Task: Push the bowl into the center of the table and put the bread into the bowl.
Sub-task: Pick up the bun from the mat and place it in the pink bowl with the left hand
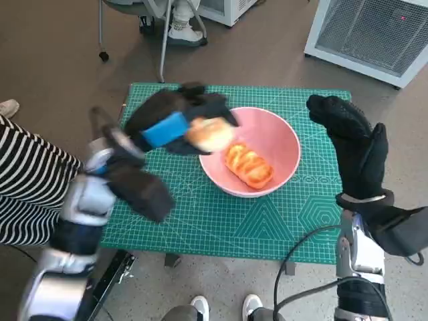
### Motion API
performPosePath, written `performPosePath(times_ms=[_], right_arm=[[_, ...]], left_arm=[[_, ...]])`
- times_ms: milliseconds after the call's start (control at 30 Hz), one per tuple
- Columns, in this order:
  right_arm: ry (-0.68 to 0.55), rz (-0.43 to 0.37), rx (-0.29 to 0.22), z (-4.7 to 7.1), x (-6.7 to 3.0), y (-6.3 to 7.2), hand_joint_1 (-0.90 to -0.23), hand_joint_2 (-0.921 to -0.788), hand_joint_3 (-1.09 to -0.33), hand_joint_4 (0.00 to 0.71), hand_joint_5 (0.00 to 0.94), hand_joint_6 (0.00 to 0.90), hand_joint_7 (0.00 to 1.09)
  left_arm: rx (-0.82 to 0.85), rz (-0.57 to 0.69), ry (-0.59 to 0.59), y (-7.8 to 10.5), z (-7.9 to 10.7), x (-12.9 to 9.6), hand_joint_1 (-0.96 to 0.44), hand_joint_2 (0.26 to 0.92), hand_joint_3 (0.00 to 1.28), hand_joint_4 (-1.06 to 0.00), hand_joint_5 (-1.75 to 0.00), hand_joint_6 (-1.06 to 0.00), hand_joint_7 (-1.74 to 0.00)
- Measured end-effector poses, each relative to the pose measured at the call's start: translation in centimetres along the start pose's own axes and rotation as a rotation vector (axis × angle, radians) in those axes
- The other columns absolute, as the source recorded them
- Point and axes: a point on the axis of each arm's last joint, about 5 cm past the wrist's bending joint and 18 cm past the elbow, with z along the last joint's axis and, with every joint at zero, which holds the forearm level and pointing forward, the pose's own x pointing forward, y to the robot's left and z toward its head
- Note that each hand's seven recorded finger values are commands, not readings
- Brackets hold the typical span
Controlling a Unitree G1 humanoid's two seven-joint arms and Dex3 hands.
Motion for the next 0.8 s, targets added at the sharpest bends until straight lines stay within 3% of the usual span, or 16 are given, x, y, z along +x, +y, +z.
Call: performPosePath(times_ms=[200,233,267,367,467,633,800], right_arm=[[0.002,-0.004,-0.002,0.0,-0.17,-0.1,-0.775,-0.921,-0.732,0.19,0.001,0.073,0.51],[0.003,-0.004,-0.002,0.0,-0.19,-0.1,-0.776,-0.921,-0.732,0.189,0.0,0.073,0.51],[0.003,-0.004,-0.002,0.0,-0.21,-0.1,-0.776,-0.921,-0.732,0.189,0.0,0.073,0.51],[0.003,-0.006,-0.004,0.0,-0.27,-0.2,-0.775,-0.921,-0.732,0.185,0.0,0.072,0.51],[0.002,-0.007,-0.005,0.1,-0.33,-0.2,-0.775,-0.921,-0.731,0.183,0.0,0.07,0.51],[-0.003,-0.008,-0.007,0.1,-0.37,-0.2,-0.772,-0.921,-0.731,0.183,0.0,0.068,0.51],[-0.004,-0.014,-0.01,0.2,-0.49,-0.3,-0.769,-0.921,-0.732,0.182,0.0,0.068,0.5]], left_arm=[[-0.026,-0.094,0.026,-0.9,0.0,1.7,0.0,0.92,0.17,-0.64,-1.23,-0.45,-1.31],[-0.024,-0.118,0.036,-1.1,0.0,2.0,-0.13,0.921,0.18,-0.59,-1.02,-0.47,-1.35],[-0.022,-0.138,0.045,-1.3,0.0,2.1,-0.17,0.921,0.19,-0.58,-0.91,-0.48,-1.36],[-0.024,-0.194,0.079,-1.7,-0.1,2.5,-0.08,0.843,0.1,-0.54,-0.33,-0.45,-0.67],[-0.018,-0.26,0.129,-2.3,-0.3,2.8,-0.07,0.827,0.04,-0.47,-0.11,-0.42,-0.37],[-0.011,-0.379,0.22,-3.0,-0.5,3.1,-0.09,0.802,0.01,-0.26,-0.02,-0.3,-0.12],[-0.019,-0.464,0.275,-3.2,-0.6,3.1,-0.16,0.784,0.0,-0.12,0.0,-0.21,-0.04]])
